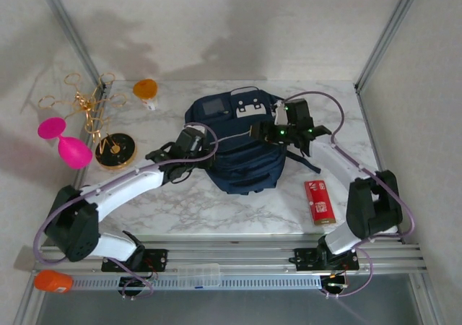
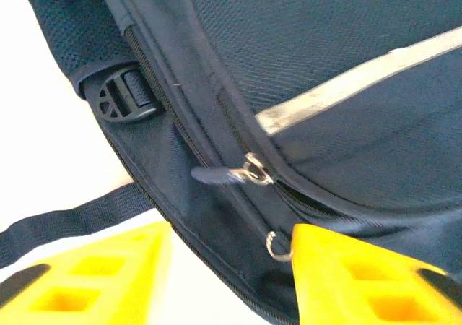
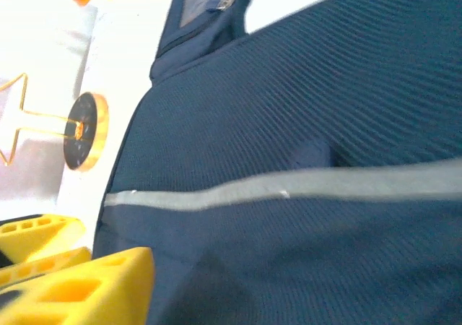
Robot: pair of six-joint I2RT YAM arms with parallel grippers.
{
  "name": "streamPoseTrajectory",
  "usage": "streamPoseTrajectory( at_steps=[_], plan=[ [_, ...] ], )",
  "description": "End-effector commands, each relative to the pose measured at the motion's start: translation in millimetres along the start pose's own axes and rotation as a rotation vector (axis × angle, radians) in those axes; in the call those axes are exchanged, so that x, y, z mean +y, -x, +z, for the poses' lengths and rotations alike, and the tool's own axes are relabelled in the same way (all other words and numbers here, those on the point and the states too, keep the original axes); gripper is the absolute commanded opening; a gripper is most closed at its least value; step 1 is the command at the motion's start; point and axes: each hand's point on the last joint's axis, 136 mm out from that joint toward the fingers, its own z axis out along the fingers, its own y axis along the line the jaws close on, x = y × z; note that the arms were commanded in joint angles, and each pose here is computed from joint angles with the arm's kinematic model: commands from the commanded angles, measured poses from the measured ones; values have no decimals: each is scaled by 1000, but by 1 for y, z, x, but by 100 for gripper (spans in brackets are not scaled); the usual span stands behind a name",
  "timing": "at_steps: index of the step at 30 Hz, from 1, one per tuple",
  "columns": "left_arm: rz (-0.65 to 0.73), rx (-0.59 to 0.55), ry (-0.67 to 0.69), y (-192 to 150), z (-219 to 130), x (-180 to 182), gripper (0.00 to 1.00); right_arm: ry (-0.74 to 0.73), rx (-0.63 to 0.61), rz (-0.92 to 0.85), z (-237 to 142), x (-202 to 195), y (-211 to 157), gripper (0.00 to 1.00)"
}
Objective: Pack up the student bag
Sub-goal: Unzip the student bag at the center of the table, then move the personal item to the bottom-right of the table.
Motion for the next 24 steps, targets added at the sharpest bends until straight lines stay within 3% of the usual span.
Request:
streamPoseTrajectory(
  at_steps=[1,3,4,8,15,24],
  plan=[
    [-133,-67,-70,9,-30,-16,58,-111,-41,21,-34,-17,-16,82],
    [-212,-86,-186,7,-42,-40,64,-178,-60,72,-49,-32,-30,97],
    [-241,-93,-245,4,-47,-54,66,-206,-71,98,-57,-40,-36,99],
    [-306,-62,-420,-19,-58,-117,69,-364,-114,239,-92,-82,-61,99],
    [-246,36,-521,-63,-42,-214,69,-565,-177,468,-135,-155,-101,99],
    [-248,146,-571,-99,6,-266,63,-686,-272,728,-150,-214,-134,99]
  ],
)
